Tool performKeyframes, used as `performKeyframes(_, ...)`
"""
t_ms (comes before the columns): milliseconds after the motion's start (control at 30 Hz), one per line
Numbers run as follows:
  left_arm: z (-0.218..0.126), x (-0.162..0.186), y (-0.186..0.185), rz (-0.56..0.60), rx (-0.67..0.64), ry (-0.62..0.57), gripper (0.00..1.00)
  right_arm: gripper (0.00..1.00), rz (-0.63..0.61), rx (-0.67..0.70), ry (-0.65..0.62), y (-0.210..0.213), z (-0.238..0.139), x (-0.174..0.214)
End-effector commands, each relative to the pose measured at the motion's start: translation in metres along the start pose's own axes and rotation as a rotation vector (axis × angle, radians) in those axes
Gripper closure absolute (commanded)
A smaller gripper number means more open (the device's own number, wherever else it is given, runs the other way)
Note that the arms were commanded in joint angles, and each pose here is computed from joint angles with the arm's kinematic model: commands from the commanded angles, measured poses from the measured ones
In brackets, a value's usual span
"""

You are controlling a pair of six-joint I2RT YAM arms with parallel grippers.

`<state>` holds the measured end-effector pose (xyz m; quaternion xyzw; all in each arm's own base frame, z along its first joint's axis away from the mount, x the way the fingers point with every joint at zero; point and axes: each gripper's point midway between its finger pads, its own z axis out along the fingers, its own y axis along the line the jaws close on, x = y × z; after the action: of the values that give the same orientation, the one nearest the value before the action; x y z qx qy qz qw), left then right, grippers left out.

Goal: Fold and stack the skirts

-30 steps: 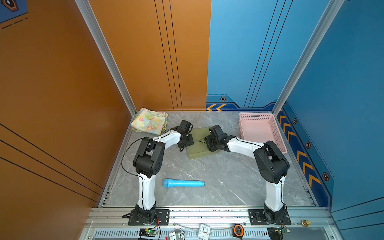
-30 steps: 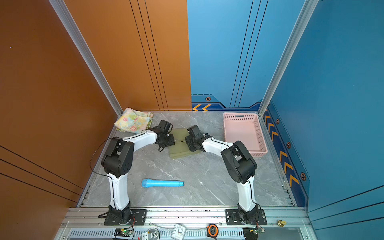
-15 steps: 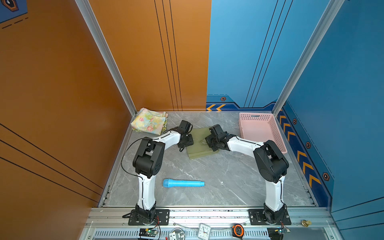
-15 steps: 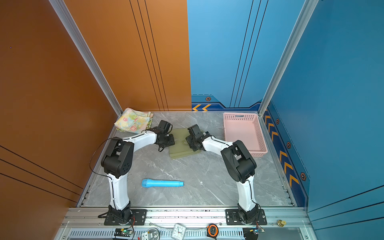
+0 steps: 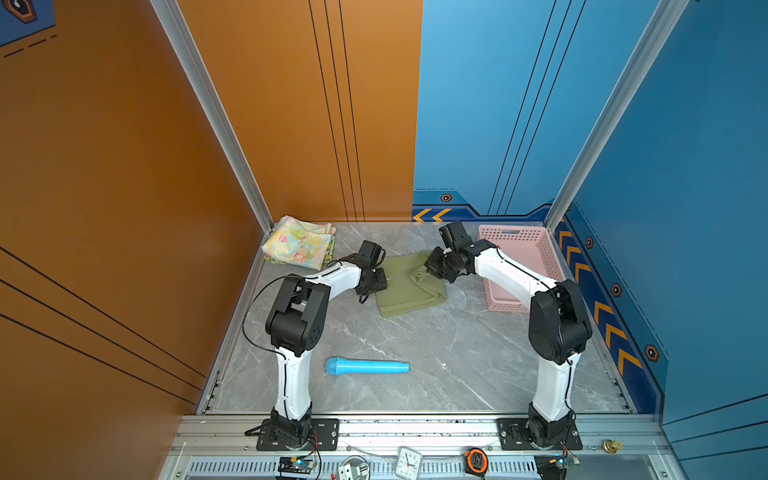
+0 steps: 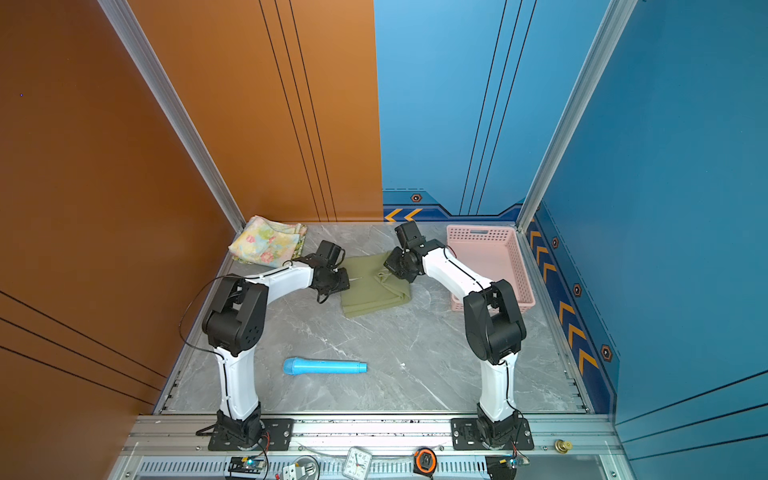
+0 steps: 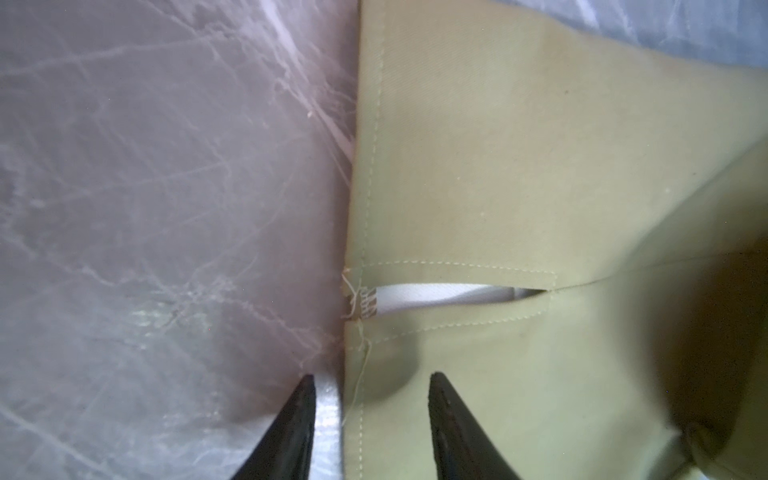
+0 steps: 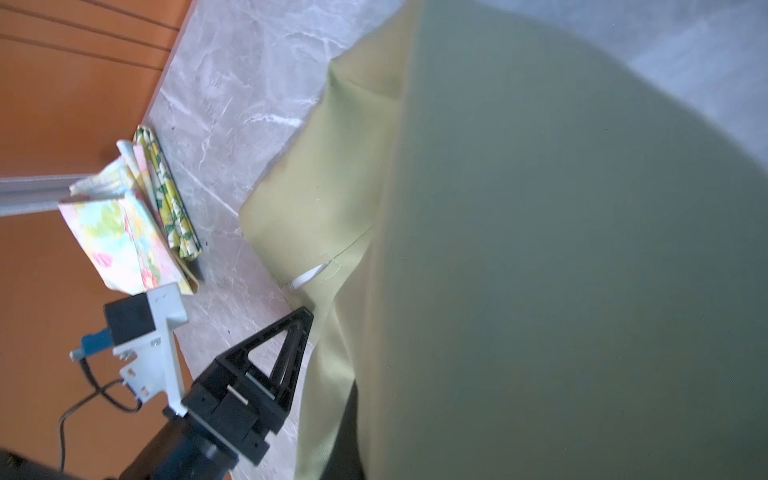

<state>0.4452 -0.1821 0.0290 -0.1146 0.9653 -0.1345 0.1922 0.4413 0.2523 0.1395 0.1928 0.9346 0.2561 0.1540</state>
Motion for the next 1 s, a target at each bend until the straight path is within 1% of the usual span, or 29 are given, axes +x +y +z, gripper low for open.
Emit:
performKeyframes(0,0.032,0.058,0.045,-0.018,-0.127,0.197,0.54,1.00,-0.277,0.133,0.158,-0.023,-0.014,0.019)
performKeyframes(67,0.032,0.058,0.046,-0.018,-0.128,0.197,0.54,1.00,-0.369,0.191,0.158,-0.029,-0.023,0.011)
performKeyframes(167,0.030,0.058,0.047,-0.017,-0.126,0.196,0.54,1.00,-0.471,0.202,0.166,-0.029,-0.029,0.005)
performKeyframes(200,0.030,0.057,0.047,-0.016,-0.127,0.196,0.54,1.00,-0.516,0.226,0.191,-0.033,-0.024,0.005)
performKeyframes(267,0.030,0.058,0.047,-0.016,-0.128,0.196,0.54,1.00,-0.588,0.275,0.200,-0.037,-0.022,0.004)
performKeyframes(433,0.028,0.059,0.048,-0.012,-0.131,0.200,0.54,1.00,-0.775,0.300,0.238,-0.030,-0.009,0.013)
performKeyframes(533,0.027,0.060,0.049,-0.008,-0.135,0.203,0.54,1.00,-0.885,0.323,0.222,-0.020,-0.006,0.013)
performKeyframes(600,0.026,0.061,0.049,-0.003,-0.136,0.207,0.54,1.00,-0.931,0.320,0.212,-0.011,-0.007,0.013)
performKeyframes(700,0.024,0.061,0.051,0.000,-0.142,0.206,0.54,1.00,-1.002,0.273,0.216,0.005,-0.007,0.021)
performKeyframes(833,0.025,0.063,0.053,-0.005,-0.145,0.213,0.54,1.00,-1.113,0.285,0.227,0.020,0.002,0.038)
performKeyframes(900,0.025,0.064,0.052,-0.005,-0.143,0.215,0.54,1.00,-1.132,0.264,0.246,0.027,0.010,0.049)
performKeyframes(967,0.025,0.065,0.051,-0.003,-0.142,0.216,0.54,1.00,-1.127,0.210,0.283,0.035,0.020,0.065)
